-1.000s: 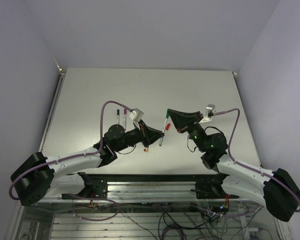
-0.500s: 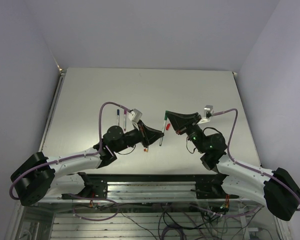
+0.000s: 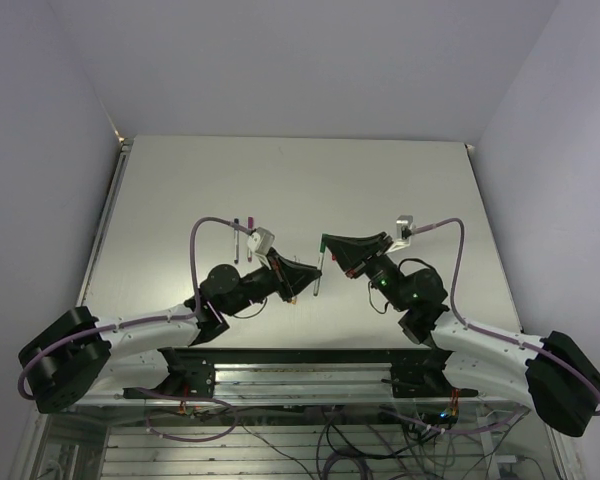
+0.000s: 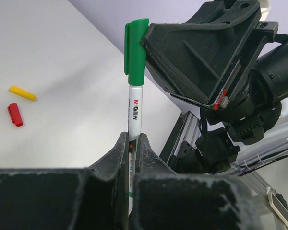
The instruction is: Insert the pens into the pen caps
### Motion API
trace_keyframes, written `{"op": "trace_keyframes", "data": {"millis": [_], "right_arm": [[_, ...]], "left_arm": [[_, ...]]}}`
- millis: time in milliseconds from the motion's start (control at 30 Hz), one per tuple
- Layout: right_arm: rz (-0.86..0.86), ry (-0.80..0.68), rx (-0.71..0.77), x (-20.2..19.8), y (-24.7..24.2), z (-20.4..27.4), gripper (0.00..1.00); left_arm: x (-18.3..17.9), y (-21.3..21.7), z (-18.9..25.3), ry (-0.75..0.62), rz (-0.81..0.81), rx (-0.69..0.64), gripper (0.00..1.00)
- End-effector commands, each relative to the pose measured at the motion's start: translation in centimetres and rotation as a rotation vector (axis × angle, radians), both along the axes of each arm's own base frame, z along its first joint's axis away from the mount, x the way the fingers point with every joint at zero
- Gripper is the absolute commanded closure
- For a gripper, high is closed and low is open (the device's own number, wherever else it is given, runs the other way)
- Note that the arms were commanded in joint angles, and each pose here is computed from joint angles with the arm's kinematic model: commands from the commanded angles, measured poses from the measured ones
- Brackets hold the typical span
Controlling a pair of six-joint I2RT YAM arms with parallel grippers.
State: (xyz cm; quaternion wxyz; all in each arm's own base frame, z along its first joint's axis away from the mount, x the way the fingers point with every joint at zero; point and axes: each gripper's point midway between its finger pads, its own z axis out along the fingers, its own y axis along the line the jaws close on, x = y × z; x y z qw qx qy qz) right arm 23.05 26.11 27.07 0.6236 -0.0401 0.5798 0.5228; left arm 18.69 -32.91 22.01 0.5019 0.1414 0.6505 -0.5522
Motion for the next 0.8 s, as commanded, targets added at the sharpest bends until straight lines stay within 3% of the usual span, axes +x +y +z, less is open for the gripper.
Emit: {"op": "trace_keyframes", "data": {"millis": [0, 500, 767], "right_arm": [[0.104, 0.081, -0.094, -1.4, 1.9, -3.4, 1.0], [0.121, 0.302, -0.301, -2.8, 3.9, -11.1, 1.0], [0.1, 0.304, -0.335, -2.8, 4.7, -11.6, 1.0]], "left_arm": [[1.7, 1.7, 6.2, -0.138, 0.131, -0.172, 0.93], [4.7, 3.6, 9.2, -0.184, 0.26, -0.191, 0.93], [6.2, 4.7, 8.5, -0.161, 0.311, -0.174, 0.93]]}}
